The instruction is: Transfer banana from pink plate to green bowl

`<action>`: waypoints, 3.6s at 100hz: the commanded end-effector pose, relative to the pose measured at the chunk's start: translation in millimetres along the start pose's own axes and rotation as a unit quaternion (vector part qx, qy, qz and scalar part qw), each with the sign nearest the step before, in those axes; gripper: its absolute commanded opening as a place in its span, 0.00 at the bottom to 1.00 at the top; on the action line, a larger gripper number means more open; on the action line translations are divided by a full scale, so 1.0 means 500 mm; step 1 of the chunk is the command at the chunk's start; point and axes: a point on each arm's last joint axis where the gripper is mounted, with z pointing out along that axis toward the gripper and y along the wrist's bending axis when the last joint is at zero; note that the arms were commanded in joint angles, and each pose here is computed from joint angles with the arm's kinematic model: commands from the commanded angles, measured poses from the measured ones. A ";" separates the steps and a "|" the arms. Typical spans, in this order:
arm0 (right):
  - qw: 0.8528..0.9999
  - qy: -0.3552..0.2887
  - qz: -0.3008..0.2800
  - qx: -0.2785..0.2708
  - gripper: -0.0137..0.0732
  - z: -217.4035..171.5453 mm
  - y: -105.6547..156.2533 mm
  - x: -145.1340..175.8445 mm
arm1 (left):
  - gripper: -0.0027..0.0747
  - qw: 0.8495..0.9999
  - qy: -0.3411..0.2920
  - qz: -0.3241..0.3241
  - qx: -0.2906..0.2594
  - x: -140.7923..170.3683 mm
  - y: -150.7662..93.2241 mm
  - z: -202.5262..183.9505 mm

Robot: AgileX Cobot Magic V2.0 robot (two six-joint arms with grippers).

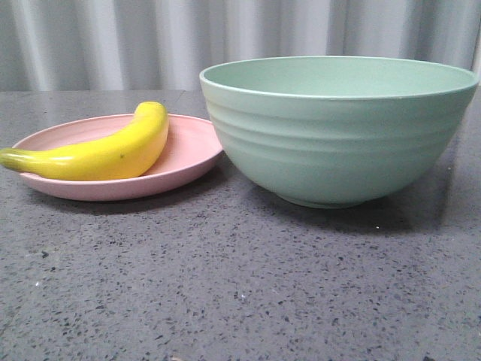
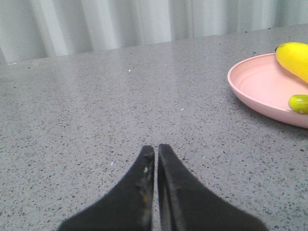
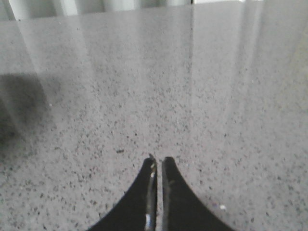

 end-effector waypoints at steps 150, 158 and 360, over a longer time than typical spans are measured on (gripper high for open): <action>0.986 -0.163 -0.013 -0.019 0.08 -0.008 0.008 -0.046 | 0.01 0.996 -0.092 -0.018 -0.010 -0.027 0.004 -0.006; 0.985 -0.170 -0.013 -0.026 0.08 -0.012 0.009 -0.055 | 0.01 0.992 -0.118 -0.044 -0.011 -0.037 0.005 -0.008; 0.998 -0.032 0.021 -0.046 0.08 0.029 0.025 -0.220 | 0.60 0.925 0.269 0.027 0.266 -0.294 -0.223 0.294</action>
